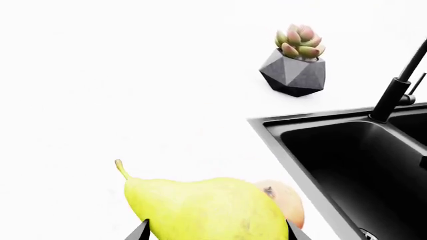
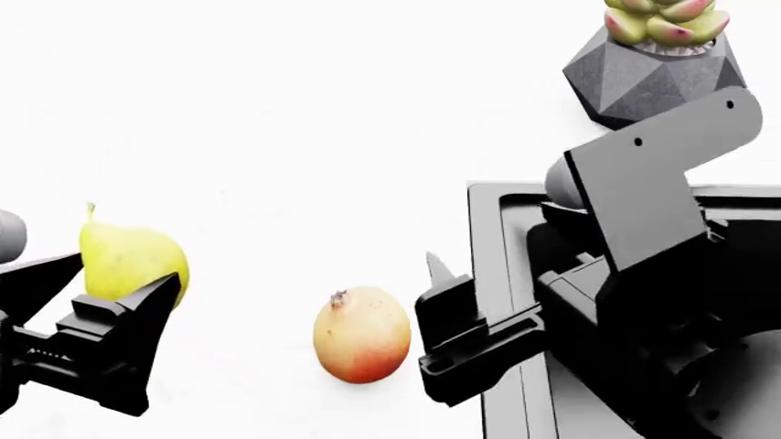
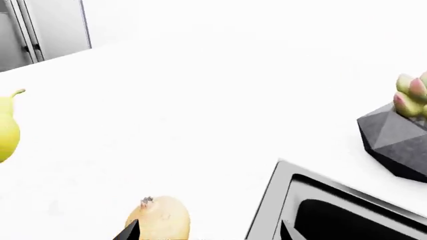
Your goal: There is a mixed pile of frozen fruits and vegetables on the counter. Locate all the frozen vegetables and place the items in a bowl on the counter. Take all the frozen fruits and defrost them in a running sink.
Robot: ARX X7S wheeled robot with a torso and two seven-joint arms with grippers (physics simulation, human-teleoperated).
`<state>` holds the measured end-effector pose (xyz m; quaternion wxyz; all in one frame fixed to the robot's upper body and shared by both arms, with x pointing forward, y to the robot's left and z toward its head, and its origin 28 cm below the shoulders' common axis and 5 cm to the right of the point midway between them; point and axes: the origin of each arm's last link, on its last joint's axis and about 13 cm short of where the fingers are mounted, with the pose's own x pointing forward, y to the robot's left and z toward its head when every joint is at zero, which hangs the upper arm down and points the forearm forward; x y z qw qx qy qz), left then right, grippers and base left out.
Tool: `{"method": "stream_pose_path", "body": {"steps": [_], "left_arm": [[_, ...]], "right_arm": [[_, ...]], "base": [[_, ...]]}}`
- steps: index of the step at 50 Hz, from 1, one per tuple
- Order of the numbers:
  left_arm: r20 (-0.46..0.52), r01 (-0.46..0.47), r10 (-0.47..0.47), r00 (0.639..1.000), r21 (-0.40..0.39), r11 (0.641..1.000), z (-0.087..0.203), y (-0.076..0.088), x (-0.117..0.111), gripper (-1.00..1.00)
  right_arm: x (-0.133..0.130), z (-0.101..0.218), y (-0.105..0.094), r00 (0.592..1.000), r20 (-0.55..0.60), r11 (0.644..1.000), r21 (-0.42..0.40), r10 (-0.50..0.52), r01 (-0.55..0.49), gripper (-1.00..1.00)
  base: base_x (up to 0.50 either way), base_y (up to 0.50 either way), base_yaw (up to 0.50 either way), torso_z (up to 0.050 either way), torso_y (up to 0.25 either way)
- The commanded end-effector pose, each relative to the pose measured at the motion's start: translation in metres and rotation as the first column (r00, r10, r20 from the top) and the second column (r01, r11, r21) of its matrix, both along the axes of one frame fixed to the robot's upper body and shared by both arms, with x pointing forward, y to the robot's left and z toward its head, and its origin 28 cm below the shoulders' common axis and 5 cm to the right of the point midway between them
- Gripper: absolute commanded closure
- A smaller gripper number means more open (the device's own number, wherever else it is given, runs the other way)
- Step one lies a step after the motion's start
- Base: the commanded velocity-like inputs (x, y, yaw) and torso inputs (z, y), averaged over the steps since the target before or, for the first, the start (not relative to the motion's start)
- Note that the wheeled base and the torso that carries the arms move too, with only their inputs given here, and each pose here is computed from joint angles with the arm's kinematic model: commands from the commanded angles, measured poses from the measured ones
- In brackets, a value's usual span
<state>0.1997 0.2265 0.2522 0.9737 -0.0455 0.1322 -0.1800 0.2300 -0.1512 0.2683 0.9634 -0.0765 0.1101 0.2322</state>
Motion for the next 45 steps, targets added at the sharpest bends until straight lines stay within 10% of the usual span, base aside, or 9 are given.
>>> {"method": "stream_pose_path", "body": {"steps": [1, 45], "left_arm": [[-0.003, -0.022, 0.022, 1.000, -0.025, 0.999, 0.003, 0.004, 0.001, 1.00], [-0.016, -0.013, 0.013, 1.000, -0.028, 1.000, -0.006, 0.007, 0.001, 1.00]], "right_arm": [[0.014, -0.006, 0.017, 0.996, -0.041, 0.995, -0.058, 0.078, -0.081, -1.00], [0.070, -0.060, 0.054, 0.958, -0.168, 0.952, -0.163, 0.233, -0.260, -1.00]], "base": [[0.00, 0.00, 0.00, 0.000, 0.000], [0.00, 0.00, 0.00, 0.000, 0.000]]}}
